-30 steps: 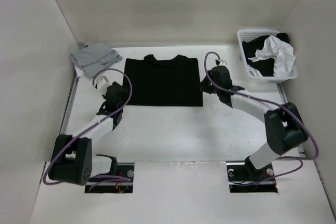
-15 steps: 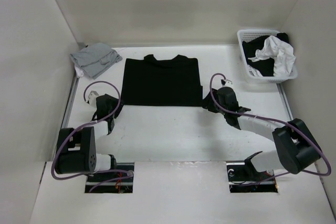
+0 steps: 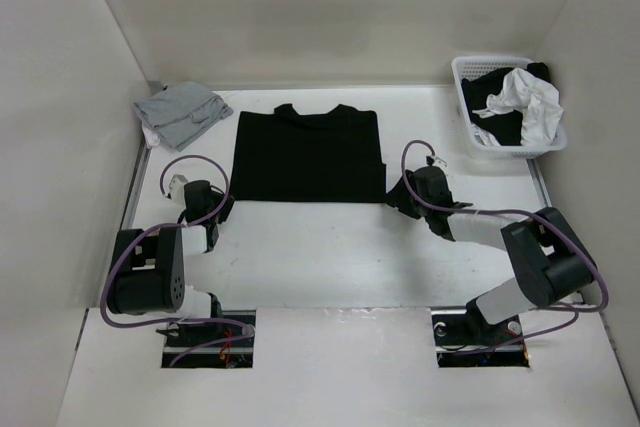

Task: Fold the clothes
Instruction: Fold the tank top

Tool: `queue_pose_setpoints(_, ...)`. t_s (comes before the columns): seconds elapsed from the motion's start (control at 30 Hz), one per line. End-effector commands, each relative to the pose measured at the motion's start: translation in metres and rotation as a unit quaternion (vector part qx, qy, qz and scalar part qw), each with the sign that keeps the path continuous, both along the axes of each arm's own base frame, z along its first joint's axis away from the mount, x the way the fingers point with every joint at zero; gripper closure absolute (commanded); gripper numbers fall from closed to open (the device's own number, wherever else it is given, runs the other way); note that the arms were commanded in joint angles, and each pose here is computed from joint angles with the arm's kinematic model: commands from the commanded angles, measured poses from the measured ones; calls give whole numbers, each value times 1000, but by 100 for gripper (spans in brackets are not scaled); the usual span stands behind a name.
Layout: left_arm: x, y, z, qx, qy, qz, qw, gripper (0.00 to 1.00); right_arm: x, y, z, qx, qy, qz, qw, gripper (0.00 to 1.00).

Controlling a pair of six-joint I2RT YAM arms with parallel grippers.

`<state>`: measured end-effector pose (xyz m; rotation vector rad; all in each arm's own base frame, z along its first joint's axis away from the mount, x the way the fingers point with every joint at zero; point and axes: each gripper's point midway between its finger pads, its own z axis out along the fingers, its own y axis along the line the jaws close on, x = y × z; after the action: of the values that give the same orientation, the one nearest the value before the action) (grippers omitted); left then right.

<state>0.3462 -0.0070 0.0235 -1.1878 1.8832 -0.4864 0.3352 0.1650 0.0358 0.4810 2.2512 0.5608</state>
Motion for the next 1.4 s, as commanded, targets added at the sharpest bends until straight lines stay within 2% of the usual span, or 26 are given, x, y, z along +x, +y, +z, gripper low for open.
queue_pose_setpoints(0.0, 18, 6, 18, 4, -35, 13, 999, 93, 18, 10, 17, 26, -27, -3, 999, 44)
queue_pose_setpoints(0.1, 22, 5, 22, 4, -46, 14, 999, 95, 21, 12, 14, 32, -23, -7, 999, 44)
queue_pose_setpoints(0.27, 22, 3, 27, 6, -58, 9, 998, 97, 17, 16, 13, 39, -7, -1, 999, 54)
queue_pose_setpoints(0.4, 22, 3, 34, 8, -69, 9, 998, 98, 12, 17, 8, 37, 9, 3, 999, 56)
queue_pose_setpoints(0.53, 23, 3, 33, 7, -69, 9, 998, 99, 13, 25, -2, 46, 28, 12, 998, 66)
queue_pose_setpoints(0.67, 25, 1, 36, 8, -74, 6, 997, 100, 21, 29, -2, 62, 25, 15, 998, 79)
queue_pose_setpoints(0.7, 26, 1, 38, 8, -76, 5, 997, 100, 23, 30, 0, 66, 22, 16, 997, 85)
queue_pose_setpoints(0.77, 26, 1, 44, 8, -86, 5, 996, 100, 27, 32, 9, 75, 7, 17, 997, 93)
queue_pose_setpoints(0.87, 25, -2, 64, 7, -116, 2, 993, 100, 29, 32, 39, 87, -45, 19, 995, 97)
queue_pose_setpoints(0.97, 19, -8, 101, -3, -160, -9, 987, 100, 16, 32, 77, 87, -94, 28, 991, 98)
queue_pose_setpoints(1.1, -5, -15, 168, -7, -223, -23, 974, 100, -23, 24, 129, 63, -144, 41, 987, 98)
queue_pose_setpoints(1.37, -99, -24, 321, 37, -360, -48, 931, 100, -124, -12, 260, 54, -252, 51, 965, 98)
